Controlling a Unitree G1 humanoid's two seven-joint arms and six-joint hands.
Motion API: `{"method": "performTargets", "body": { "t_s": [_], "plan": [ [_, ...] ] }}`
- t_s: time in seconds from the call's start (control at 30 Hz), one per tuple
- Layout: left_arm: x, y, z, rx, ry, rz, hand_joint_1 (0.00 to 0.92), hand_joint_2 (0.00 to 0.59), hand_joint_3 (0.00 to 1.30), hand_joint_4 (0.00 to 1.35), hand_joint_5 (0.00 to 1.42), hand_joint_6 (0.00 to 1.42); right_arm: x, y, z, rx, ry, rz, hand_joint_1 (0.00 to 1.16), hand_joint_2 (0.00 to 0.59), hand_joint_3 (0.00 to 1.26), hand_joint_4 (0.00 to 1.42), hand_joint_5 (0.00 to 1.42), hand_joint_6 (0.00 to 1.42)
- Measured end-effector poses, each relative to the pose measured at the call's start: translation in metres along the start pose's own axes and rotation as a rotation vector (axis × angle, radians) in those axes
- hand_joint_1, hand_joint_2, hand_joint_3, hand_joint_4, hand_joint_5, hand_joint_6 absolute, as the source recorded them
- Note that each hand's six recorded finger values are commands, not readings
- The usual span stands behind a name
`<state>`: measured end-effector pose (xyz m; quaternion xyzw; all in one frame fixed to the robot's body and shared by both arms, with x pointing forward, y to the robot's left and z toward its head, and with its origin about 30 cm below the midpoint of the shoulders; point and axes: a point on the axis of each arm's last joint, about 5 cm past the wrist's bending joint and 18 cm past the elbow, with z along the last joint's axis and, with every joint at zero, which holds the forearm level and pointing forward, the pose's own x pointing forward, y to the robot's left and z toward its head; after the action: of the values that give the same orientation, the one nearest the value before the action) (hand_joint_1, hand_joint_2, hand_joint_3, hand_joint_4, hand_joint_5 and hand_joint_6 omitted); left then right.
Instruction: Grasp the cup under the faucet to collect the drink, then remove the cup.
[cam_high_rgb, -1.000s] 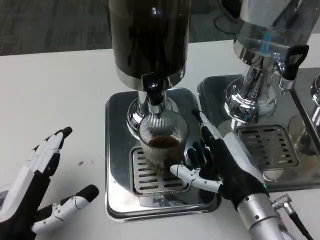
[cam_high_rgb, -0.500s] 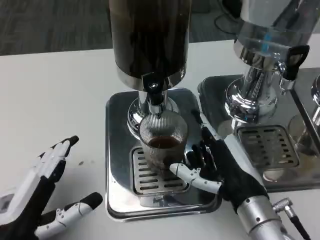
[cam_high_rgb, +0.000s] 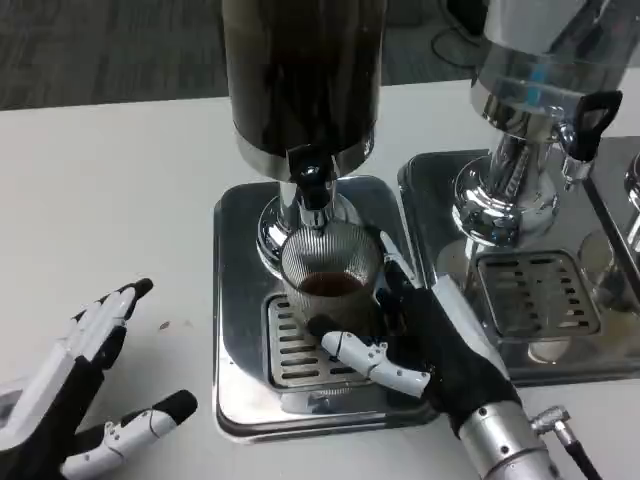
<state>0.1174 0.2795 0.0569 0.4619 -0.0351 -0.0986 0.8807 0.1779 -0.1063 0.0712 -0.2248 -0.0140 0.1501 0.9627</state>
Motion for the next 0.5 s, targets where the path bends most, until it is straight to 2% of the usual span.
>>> {"method": "performTargets", "body": {
  "t_s": [0.1, 0.17, 0.4, 0.5],
  "plan": [
    [0.001, 0.002, -0.0017, -0.005, -0.001, 0.006, 0.000, 0.079, 0.00, 0.00, 0.00, 0.00, 0.002, 0.0040, 0.0023, -0.011, -0.007, 0.001, 0.44, 0.174, 0.00, 0.00, 0.00, 0.00],
    [0.002, 0.003, -0.0026, -0.010, -0.004, 0.012, 0.000, 0.082, 0.00, 0.00, 0.00, 0.00, 0.004, 0.0063, 0.0017, -0.010, 0.000, -0.009, 0.44, 0.174, 0.00, 0.00, 0.00, 0.00],
    [0.004, 0.010, -0.0004, 0.015, -0.033, 0.000, 0.000, 0.086, 0.00, 0.00, 0.00, 0.00, 0.008, 0.0083, 0.0045, -0.055, -0.012, -0.048, 0.58, 0.188, 0.00, 0.00, 0.00, 0.00],
    [0.004, 0.010, -0.0004, 0.015, -0.033, 0.000, 0.000, 0.087, 0.00, 0.00, 0.00, 0.00, 0.008, 0.0124, 0.0045, -0.073, -0.009, -0.071, 0.61, 0.196, 0.00, 0.00, 0.00, 0.02]
  ]
}}
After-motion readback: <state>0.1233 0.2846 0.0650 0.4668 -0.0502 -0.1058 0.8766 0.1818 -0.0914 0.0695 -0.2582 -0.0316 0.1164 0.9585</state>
